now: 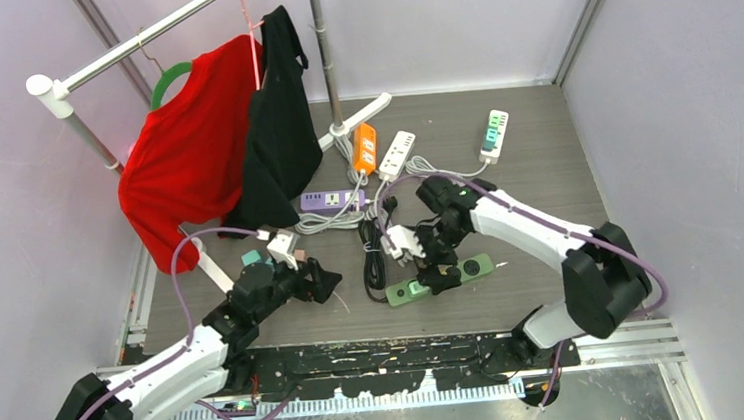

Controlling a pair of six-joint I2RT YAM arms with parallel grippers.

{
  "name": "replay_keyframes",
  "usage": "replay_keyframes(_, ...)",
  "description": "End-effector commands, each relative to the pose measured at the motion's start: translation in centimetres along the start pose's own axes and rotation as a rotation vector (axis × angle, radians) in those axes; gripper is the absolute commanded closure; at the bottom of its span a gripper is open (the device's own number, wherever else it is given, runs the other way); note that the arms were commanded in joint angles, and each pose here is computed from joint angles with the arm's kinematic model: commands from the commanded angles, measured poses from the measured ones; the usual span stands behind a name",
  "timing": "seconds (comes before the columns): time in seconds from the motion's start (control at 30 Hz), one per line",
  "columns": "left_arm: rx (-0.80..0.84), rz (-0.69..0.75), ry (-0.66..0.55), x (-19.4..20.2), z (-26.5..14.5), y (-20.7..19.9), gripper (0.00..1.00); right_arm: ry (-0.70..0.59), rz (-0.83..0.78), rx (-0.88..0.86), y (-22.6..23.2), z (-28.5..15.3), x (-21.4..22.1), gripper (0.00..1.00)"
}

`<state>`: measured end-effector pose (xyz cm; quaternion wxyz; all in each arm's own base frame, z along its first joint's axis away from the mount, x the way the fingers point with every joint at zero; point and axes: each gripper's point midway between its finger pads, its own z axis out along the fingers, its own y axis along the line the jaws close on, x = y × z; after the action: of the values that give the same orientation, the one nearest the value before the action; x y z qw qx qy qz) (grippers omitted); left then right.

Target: Pull the plug off the socket

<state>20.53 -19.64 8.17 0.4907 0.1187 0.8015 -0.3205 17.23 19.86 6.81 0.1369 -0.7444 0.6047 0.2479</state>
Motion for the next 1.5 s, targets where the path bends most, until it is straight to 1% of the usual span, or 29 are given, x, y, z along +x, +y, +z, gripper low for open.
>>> replay_keyframes(0.0, 0.15, 0.071, -0.057, -2.2, 0.3, -4.0, 0.19, -0.144, -0.029, 0.003, 1.6, -3.9, -2.4, 0.0)
replay_keyframes(0.13, 0.211, 0.175, -0.037, -1.4, 0.2, -7.1, 0.19, -0.245, -0.039, 0.052, 1.8, -5.8, -3.2, 0.0)
replay_keyframes(0.2, 0.242, 0.269, -0.038, -0.8, 0.0, -8.9, 0.19, -0.295, -0.038, 0.066, 2.0, -6.4, -3.6, 0.0)
replay_keyframes(0.23, 0.263, 0.342, -0.047, -0.5, -0.1, -9.9, 0.19, -0.306, -0.043, 0.067, 2.1, -6.5, -3.6, 0.0)
replay_keyframes(0.37, 0.355, 0.563, -0.091, 0.8, -0.6, -13.5, 0.19, -0.283, -0.09, 0.059, 2.3, -6.0, -2.3, 0.0)
replay_keyframes(0.47, 0.413, 0.723, -0.114, 2.4, -0.2, -15.4, 0.14, -0.285, -0.098, 0.058, 2.5, -5.3, -1.8, 0.0)
replay_keyframes(0.53, 0.438, 0.802, -0.123, 3.0, 0.6, -16.2, 0.06, -0.274, -0.125, 0.068, 2.5, -4.9, -1.2, 0.0)
replay_keyframes(0.63, 0.433, 0.875, -0.135, 3.8, 2.3, -16.7, 0.04, -0.258, -0.139, 0.083, 2.3, -4.6, -0.5, 0.0)
replay_keyframes(0.67, 0.43, 0.888, -0.147, 4.0, 2.9, -16.9, 0.03, -0.256, -0.138, 0.084, 2.2, -4.6, -0.5, 0.0)
replay_keyframes(0.8, 0.412, 0.922, -0.184, 4.5, 4.8, -17.4, 0.07, -0.267, -0.138, 0.082, 2.1, -4.2, -0.4, 0.0)
replay_keyframes(0.87, 0.397, 0.923, -0.191, 4.7, 5.5, -17.4, 0.1, -0.269, -0.144, 0.078, 2.1, -3.9, -0.3, 0.02)
replay_keyframes(1.0, 0.387, 0.916, -0.212, 4.9, 6.1, -17.2, 0.12, -0.261, -0.146, 0.076, 2.0, -3.5, 0.0, 0.04)
replay_keyframes(1.13, 0.431, 0.915, -0.17, 5.5, 7.0, -17.3, 0.22, -0.257, -0.142, 0.073, 1.9, -3.3, 0.2, 0.06)
replay_keyframes(1.2, 0.467, 0.902, -0.122, 6.1, 7.7, -17.2, 0.31, -0.256, -0.142, 0.073, 1.9, -3.3, 0.2, 0.08)
replay_keyframes(1.23, 0.475, 0.892, -0.102, 6.4, 7.9, -17.1, 0.34, -0.254, -0.142, 0.072, 1.9, -3.3, 0.3, 0.09)
replay_keyframes(1.33, 0.476, 0.867, -0.075, 7.3, 8.4, -16.6, 0.36, -0.254, -0.144, 0.07, 2.0, -3.2, 0.3, 0.12)
replay_keyframes(1.47, 0.455, 0.837, -0.081, 7.8, 8.7, -15.7, 0.37, -0.252, -0.149, 0.062, 2.1, -3.1, 0.4, 0.14)
